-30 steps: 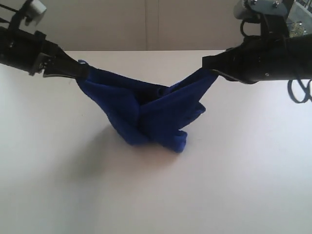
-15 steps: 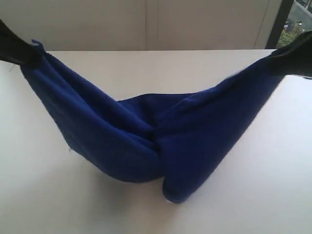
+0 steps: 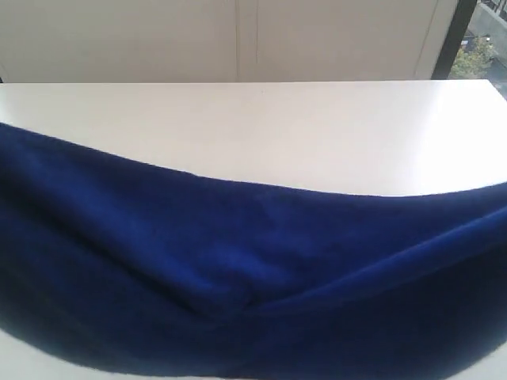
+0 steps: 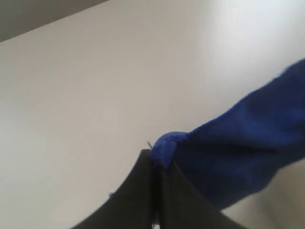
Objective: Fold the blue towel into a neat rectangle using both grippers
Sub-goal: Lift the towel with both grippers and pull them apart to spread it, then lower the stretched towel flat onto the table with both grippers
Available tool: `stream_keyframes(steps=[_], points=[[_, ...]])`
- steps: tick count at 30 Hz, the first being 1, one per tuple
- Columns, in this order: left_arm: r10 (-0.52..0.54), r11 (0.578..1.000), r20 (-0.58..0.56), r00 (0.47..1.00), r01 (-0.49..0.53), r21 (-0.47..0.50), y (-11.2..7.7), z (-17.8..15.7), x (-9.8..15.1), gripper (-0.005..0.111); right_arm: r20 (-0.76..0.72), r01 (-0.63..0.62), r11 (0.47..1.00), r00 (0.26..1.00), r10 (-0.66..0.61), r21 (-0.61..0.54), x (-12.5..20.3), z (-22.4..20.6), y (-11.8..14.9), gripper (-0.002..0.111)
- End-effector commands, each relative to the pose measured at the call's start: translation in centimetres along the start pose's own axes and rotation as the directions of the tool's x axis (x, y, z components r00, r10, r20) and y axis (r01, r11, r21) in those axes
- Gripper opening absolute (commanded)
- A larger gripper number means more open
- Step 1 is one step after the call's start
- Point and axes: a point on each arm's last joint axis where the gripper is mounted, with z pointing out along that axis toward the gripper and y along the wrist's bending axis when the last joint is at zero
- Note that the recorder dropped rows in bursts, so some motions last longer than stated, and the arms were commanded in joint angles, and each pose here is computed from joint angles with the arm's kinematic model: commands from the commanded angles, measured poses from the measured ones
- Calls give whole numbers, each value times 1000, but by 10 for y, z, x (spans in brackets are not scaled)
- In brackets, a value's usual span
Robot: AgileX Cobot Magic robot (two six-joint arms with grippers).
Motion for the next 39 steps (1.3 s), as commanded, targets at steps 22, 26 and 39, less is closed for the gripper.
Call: stream_keyframes(steps=[22, 26, 39], points=[[-289, 950, -159, 944, 263, -166, 61, 178, 61, 0, -249, 31, 975, 968, 25, 220, 7, 169, -12, 0], [-313, 938, -159, 936, 278, -207, 78, 222, 66, 0, -302, 99, 969, 953, -27, 227, 18, 228, -11, 0], [-392, 898, -151, 908, 342, -278, 121, 328, 70, 0, -396, 138, 952, 918, -19, 274, 41, 350, -23, 0]])
